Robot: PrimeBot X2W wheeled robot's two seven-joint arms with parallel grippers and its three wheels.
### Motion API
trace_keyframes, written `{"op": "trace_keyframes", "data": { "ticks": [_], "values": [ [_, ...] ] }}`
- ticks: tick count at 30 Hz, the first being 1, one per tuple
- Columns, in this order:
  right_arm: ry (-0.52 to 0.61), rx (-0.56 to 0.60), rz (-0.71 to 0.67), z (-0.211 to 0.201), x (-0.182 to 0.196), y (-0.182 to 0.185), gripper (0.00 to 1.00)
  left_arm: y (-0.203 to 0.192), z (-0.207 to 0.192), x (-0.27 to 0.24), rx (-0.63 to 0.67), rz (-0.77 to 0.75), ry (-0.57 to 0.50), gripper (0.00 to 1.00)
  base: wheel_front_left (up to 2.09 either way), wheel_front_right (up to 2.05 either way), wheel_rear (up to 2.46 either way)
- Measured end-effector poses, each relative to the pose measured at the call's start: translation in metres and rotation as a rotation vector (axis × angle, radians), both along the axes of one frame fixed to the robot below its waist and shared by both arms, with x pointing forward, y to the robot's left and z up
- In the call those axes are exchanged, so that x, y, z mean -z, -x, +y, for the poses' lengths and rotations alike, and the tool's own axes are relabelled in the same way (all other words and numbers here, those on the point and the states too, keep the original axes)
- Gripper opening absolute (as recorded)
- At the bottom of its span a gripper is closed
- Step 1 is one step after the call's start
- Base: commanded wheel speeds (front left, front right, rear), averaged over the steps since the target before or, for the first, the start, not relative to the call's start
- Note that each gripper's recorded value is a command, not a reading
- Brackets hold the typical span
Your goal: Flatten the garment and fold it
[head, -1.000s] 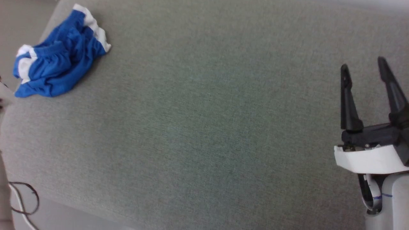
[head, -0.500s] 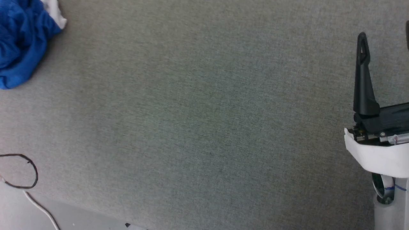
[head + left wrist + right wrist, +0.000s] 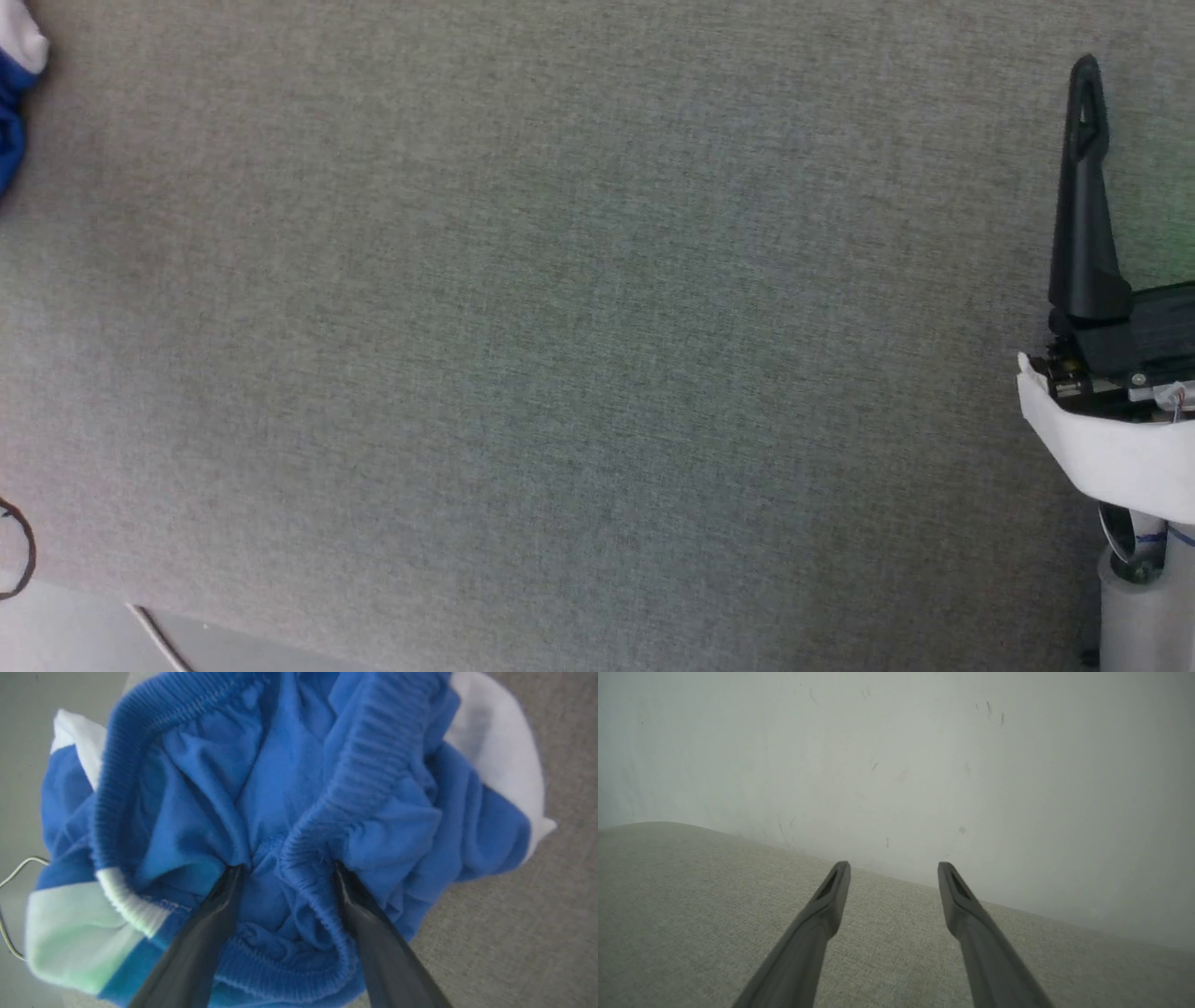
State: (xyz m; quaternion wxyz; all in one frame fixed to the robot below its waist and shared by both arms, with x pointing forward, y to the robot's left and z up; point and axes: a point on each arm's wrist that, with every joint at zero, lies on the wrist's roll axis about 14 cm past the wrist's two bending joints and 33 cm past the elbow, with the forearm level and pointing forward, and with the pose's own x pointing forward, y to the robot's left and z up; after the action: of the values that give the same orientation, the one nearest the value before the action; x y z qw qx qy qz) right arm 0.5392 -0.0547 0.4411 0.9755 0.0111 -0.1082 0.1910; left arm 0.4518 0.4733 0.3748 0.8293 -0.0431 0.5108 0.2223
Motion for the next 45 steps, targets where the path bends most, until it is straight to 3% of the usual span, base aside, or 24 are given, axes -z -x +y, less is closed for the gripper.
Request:
{"op": "trace_keyframes", "data": {
  "ticks": [1,5,8,14,20,26,30,34,40,45],
  "values": [
    [0.001,0.003,-0.006,-0.001,-0.002,0.0,1.0,0.0,0.001,-0.001,0.005,0.005,-0.005,0.01,0.0,0.0,0.0],
    [0.002,0.01,-0.023,-0.003,-0.013,0.0,1.0,-0.005,0.001,-0.009,0.046,-0.022,-0.047,0.0,0.0,0.0,0.0],
    [-0.003,0.009,-0.037,-0.001,-0.025,0.003,1.0,-0.008,0.01,-0.03,0.095,-0.064,-0.14,0.0,0.0,0.0,0.0],
    [-0.015,0.014,-0.052,-0.003,-0.05,0.016,1.0,-0.045,0.017,-0.124,0.224,-0.307,-0.333,0.0,0.0,0.0,0.0],
    [-0.035,0.036,-0.069,-0.014,-0.078,0.033,1.0,-0.079,-0.027,-0.217,0.426,-0.516,-0.451,0.0,0.0,0.0,0.0],
    [-0.065,0.057,-0.109,-0.026,-0.109,0.05,1.0,-0.098,-0.106,-0.288,0.652,-0.701,-0.491,0.0,0.0,0.0,0.0],
    [-0.074,0.088,-0.141,-0.04,-0.129,0.062,1.0,-0.106,-0.172,-0.307,0.82,-0.78,-0.473,0.0,0.0,0.0,0.0],
    [-0.07,0.137,-0.155,-0.06,-0.139,0.073,1.0,-0.115,-0.254,-0.3,1.006,-0.844,-0.385,0.0,0.0,0.0,0.0],
    [-0.055,0.23,-0.154,-0.096,-0.145,0.091,1.0,-0.106,-0.385,-0.26,1.288,-0.871,-0.188,0.0,0.0,0.0,0.0],
    [-0.048,0.307,-0.158,-0.125,-0.151,0.106,1.0,-0.071,-0.464,-0.189,1.491,-0.757,-0.036,0.0,0.0,0.0,0.0]
  ]
}}
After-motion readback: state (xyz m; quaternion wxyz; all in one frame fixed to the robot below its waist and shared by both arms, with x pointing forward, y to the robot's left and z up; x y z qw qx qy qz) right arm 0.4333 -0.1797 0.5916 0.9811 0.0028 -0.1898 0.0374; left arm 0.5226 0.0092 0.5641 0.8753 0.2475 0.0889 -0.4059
